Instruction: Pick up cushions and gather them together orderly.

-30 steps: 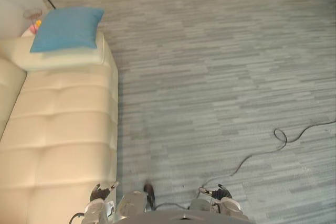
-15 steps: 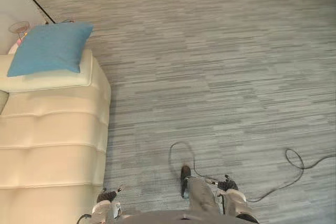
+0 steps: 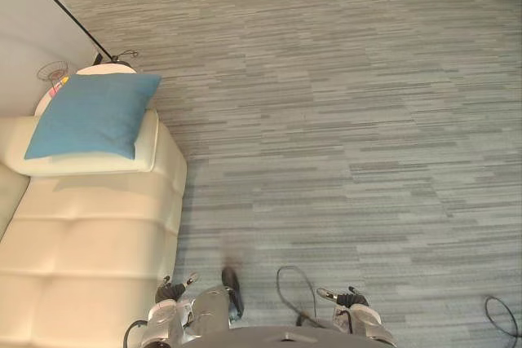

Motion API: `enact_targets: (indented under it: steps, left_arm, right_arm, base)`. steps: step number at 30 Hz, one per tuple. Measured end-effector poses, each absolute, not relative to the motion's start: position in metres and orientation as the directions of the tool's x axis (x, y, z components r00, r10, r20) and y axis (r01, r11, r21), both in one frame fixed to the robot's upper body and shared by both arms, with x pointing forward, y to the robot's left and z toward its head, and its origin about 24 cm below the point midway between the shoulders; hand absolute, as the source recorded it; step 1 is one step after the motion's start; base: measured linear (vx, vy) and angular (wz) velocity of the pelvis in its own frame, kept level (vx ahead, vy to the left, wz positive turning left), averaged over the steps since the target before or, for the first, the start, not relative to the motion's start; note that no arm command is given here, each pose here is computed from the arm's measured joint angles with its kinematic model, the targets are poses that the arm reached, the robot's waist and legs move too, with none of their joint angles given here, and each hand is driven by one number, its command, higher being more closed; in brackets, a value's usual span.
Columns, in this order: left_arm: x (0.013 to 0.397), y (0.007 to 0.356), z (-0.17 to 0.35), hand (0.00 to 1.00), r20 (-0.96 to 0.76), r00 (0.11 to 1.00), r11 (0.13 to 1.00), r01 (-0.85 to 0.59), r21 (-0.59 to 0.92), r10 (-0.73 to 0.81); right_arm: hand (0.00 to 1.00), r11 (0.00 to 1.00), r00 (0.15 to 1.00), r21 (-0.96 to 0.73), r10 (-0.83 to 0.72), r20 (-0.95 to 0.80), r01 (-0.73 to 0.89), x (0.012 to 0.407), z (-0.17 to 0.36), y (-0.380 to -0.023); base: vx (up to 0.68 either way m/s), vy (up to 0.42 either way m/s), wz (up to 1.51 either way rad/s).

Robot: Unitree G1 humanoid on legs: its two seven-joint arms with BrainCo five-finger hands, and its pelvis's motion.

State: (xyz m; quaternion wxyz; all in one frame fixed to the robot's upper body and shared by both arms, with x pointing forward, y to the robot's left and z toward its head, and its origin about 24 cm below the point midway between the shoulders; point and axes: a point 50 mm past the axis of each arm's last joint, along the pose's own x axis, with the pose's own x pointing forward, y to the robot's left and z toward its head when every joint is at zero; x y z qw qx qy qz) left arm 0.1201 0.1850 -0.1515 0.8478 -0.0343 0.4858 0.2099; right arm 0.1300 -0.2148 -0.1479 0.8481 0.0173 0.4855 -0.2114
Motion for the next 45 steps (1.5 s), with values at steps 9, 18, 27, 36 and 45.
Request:
enact_targets:
  steps: [9, 18, 27, 36, 45]
  left_arm:
    - [0.111, 0.200, -0.156, 0.00, -0.854, 0.401, 0.928, -0.303, 0.218, 0.332]
    - [0.113, 0.192, -0.156, 0.00, -0.859, 0.407, 0.937, -0.284, 0.205, 0.311]
    - [0.113, 0.182, -0.157, 0.00, -0.868, 0.394, 0.919, -0.364, 0.154, 0.301]
    - [0.120, 0.177, -0.154, 0.00, -0.852, 0.434, 0.916, -0.383, 0.118, 0.291]
    - [0.115, 0.194, -0.153, 0.00, -0.845, 0.425, 0.915, -0.368, 0.165, 0.324]
  right_arm:
    - [0.00, 0.916, 0.432, -0.181, -0.335, -0.838, 0.359, 0.122, -0.151, -0.212]
    - [0.00, 0.899, 0.469, -0.157, -0.355, -0.809, 0.409, 0.136, -0.145, -0.217]
    - [0.00, 0.852, 0.425, -0.190, -0.422, -0.801, 0.488, 0.122, -0.143, -0.239]
    - [0.00, 0.862, 0.415, -0.163, -0.387, -0.823, 0.481, 0.120, -0.147, -0.228]
    - [0.00, 0.887, 0.416, -0.133, -0.335, -0.846, 0.442, 0.121, -0.152, -0.208]
  base:
    - [0.48, 0.173, 0.35]
    - [0.37, -0.152, 0.38]
    - [0.38, -0.280, 0.27]
    - [0.33, 0.010, 0.16]
    - [0.15, 0.115, 0.32]
